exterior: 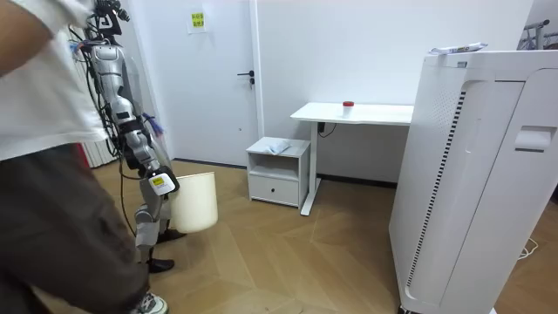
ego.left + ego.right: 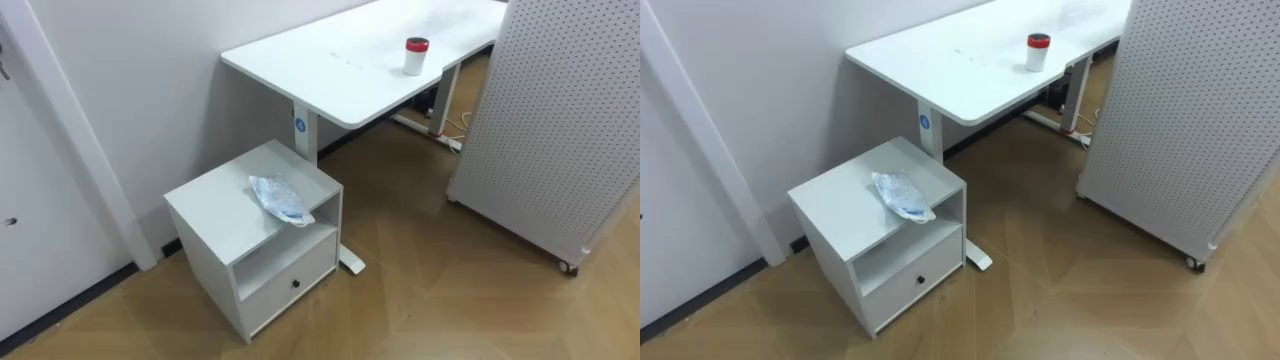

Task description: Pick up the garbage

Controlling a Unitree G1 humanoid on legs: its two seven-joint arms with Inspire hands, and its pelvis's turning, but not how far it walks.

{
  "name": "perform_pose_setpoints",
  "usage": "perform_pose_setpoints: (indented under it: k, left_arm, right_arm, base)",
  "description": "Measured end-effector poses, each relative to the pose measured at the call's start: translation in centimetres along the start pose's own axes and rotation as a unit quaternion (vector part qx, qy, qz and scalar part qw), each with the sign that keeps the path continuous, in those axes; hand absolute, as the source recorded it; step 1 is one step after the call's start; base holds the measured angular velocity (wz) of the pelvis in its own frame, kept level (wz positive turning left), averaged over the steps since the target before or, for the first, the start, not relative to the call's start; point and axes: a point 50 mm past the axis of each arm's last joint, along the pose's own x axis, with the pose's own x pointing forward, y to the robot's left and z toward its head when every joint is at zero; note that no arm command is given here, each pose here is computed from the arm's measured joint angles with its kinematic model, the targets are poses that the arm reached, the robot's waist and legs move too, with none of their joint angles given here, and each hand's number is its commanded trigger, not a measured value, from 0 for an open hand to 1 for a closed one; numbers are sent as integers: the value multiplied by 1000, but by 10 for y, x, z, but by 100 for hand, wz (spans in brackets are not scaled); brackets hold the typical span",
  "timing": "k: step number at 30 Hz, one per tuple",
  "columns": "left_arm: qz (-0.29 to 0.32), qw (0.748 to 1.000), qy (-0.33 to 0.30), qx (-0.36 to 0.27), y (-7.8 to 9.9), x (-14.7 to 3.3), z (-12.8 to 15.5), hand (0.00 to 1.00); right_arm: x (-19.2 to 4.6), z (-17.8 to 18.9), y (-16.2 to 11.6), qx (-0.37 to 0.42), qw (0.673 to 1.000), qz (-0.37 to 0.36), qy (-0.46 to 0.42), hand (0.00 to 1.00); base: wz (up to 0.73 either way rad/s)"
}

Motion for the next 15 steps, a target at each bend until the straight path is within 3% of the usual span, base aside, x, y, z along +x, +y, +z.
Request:
perform_pose_setpoints:
  k: [15]
  left_arm:
    - [-9, 1000, -1, -2, -2, 0, 1, 0]
  right_arm:
    - [-1, -2, -2, 8, 1000, -4, 1, 100]
  base:
    - [4]
